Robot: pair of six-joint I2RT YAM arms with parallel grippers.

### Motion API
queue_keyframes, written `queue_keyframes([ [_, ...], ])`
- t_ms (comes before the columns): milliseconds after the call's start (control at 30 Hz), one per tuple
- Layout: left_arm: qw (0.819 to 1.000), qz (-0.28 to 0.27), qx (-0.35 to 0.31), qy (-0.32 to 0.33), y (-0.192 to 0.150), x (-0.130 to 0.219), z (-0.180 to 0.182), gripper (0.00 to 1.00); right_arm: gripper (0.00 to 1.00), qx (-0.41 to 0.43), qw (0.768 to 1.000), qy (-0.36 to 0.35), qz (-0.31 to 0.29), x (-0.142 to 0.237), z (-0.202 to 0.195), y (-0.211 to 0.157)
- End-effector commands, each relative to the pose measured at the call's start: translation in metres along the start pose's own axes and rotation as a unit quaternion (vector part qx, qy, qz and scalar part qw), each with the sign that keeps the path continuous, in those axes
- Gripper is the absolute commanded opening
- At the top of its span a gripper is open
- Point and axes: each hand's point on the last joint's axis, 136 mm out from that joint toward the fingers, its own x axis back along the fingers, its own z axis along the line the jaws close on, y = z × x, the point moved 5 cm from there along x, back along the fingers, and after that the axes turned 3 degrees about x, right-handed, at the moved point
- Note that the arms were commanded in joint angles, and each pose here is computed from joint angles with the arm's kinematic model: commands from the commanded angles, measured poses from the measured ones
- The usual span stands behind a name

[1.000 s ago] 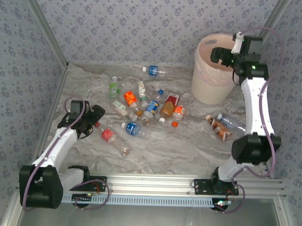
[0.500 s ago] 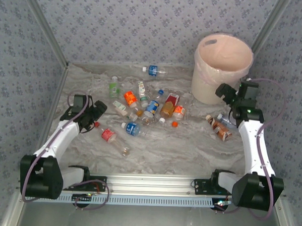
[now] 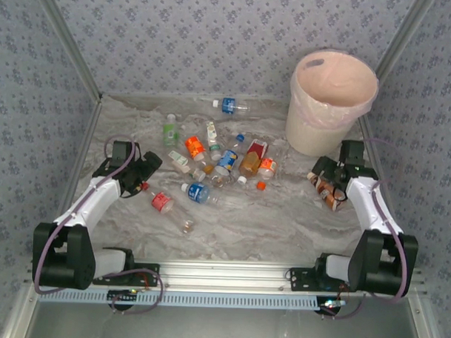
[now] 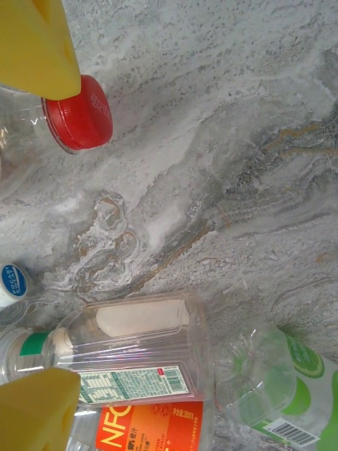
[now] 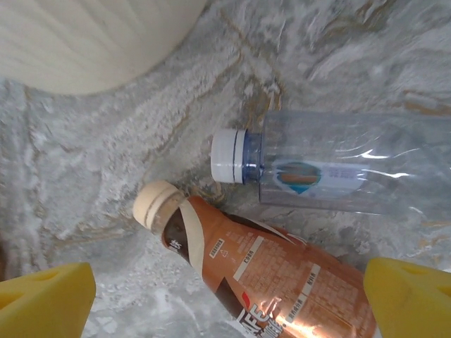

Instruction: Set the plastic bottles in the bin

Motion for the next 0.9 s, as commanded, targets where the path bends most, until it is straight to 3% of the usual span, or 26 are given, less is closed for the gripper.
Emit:
queue_keyframes([
  [0, 1.000, 0.000, -0.014, -0.007, 0.000, 0.002, -0.005, 0.98, 1.00, 0.044, 0.998, 0.014, 0.039, -0.012, 0.005, -0.013],
  [267, 1.000, 0.004, -0.017, -0.001, 0.000, -0.001, -0.004, 0.98, 1.00, 0.070, 0.991, 0.012, 0.113, -0.019, 0.007, -0.038],
  [500, 1.000, 0.006, -0.017, 0.002, 0.000, -0.001, -0.003, 0.98, 0.99, 0.086, 0.976, 0.099, 0.173, 0.001, 0.043, -0.057],
  [667, 1.000, 0.006, -0.017, 0.004, 0.000, -0.003, -0.003, 0.98, 0.98, 0.071, 0.983, 0.000, 0.170, -0.013, 0.022, -0.060],
  [867, 1.000, 0.007, -0.017, 0.006, 0.000, -0.003, -0.003, 0.98, 0.95, 0.050, 0.977, -0.040, 0.203, -0.049, 0.038, -0.070],
])
